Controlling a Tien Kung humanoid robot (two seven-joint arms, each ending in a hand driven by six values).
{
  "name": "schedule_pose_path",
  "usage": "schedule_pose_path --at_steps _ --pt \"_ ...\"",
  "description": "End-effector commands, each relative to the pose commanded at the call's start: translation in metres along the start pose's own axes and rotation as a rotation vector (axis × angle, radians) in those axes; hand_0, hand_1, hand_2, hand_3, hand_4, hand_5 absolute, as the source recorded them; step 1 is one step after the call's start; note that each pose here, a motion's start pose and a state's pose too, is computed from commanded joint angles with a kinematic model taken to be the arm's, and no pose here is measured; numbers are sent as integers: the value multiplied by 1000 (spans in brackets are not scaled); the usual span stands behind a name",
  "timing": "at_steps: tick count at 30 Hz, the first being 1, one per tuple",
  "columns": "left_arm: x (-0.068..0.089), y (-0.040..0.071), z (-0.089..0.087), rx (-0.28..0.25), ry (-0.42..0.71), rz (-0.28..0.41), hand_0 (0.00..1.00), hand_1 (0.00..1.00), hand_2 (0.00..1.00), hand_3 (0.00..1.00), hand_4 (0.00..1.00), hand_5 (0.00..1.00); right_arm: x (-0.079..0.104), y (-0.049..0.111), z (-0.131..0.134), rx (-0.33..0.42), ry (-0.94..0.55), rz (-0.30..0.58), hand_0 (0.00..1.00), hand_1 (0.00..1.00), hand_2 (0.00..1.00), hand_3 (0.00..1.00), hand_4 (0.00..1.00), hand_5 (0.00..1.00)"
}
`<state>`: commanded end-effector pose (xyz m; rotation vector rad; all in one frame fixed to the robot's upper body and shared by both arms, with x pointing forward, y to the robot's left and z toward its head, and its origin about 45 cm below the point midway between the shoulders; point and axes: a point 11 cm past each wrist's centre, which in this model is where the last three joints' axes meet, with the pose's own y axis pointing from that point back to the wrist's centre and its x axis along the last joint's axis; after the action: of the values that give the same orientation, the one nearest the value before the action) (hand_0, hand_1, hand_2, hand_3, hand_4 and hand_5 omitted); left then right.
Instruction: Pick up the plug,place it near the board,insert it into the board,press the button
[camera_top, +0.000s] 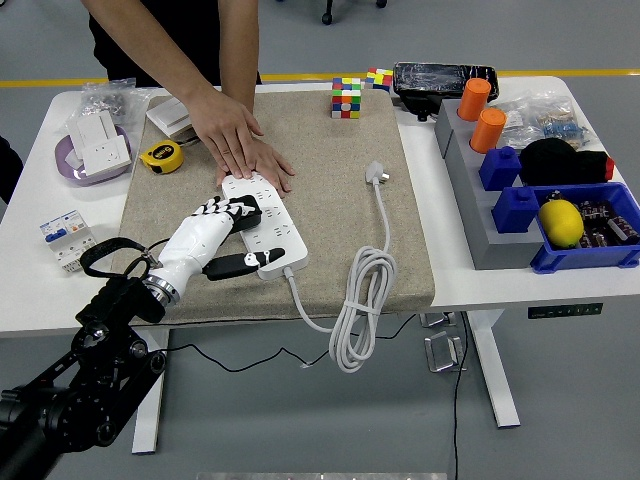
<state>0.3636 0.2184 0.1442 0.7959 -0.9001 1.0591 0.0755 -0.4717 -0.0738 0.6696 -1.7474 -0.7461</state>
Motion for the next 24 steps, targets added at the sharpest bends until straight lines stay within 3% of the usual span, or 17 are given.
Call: schedule_pose_path --at_steps 6,12,13,18,19,24 --pt "17 4 28 -87 35 52 982 938 869 849 998 998 0 0 2 -6 4 -1 823 782 756 757 998 998" --pt "30 17 60 -163 100 60 953 921 868 859 998 998 0 0 2 -8 3 -1 823 782 756 758 998 998" --pt "31 20 66 -167 93 46 572 588 542 876 887 503 0 0 2 -9 3 -1 822 782 756 757 998 998" --pt "31 33 91 -199 13 -36 572 588 542 876 887 503 0 0 2 -12 1 -2 822 782 756 757 998 998" --pt "31 35 94 -204 10 -55 240 128 214 848 547 196 0 0 2 -12 0 -2 822 782 756 758 998 998" --pt "28 39 100 -193 -2 -120 240 128 214 848 547 196 -1 0 1 -10 -1 -4 822 782 756 758 998 998"
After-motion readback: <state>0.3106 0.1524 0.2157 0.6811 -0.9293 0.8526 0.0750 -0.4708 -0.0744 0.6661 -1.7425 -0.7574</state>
